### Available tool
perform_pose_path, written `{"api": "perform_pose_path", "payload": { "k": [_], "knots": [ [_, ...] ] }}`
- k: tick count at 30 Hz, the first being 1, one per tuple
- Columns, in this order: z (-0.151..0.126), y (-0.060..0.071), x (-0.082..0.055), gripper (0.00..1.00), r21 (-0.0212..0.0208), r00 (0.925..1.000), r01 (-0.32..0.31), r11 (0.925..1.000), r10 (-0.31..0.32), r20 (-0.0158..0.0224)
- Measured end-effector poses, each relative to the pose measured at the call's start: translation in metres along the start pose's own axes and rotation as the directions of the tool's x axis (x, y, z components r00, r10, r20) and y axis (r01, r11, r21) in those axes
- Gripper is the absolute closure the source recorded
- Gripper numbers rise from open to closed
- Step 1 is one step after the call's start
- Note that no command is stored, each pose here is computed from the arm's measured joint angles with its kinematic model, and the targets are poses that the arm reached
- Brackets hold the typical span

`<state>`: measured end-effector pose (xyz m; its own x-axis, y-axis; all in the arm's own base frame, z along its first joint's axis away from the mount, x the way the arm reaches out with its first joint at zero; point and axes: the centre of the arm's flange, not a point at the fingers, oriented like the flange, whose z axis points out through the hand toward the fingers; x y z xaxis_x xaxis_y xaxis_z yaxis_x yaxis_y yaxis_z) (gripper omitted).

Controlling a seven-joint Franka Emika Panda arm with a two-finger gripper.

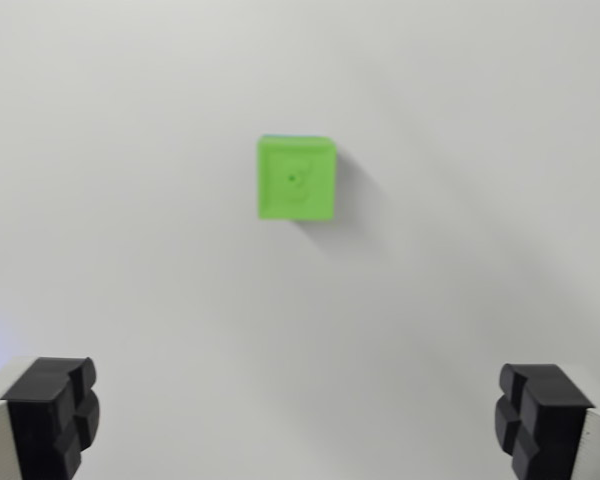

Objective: Stack cube

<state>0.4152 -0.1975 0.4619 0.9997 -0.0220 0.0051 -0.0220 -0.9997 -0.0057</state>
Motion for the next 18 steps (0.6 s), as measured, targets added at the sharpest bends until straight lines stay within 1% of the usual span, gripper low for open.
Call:
{"api": "perform_pose_path", "payload": {
  "k": [3,7,11,13,18],
  "knots": [
    [-0.0030,-0.0001,-0.0001,0.00,0.0005,1.0000,0.000,1.0000,0.000,0.0012],
    [-0.0050,-0.0001,0.0001,0.00,0.0004,1.0000,0.000,1.0000,0.000,0.0010],
    [-0.0038,-0.0001,0.0002,0.00,0.0011,1.0000,0.000,1.0000,0.000,0.0033],
    [-0.0036,-0.0001,0.0002,0.00,0.0012,1.0000,0.000,1.0000,0.000,0.0038],
    [-0.0034,-0.0001,0.0002,0.00,0.0013,1.0000,0.000,1.0000,0.000,0.0042]
  ]
}}
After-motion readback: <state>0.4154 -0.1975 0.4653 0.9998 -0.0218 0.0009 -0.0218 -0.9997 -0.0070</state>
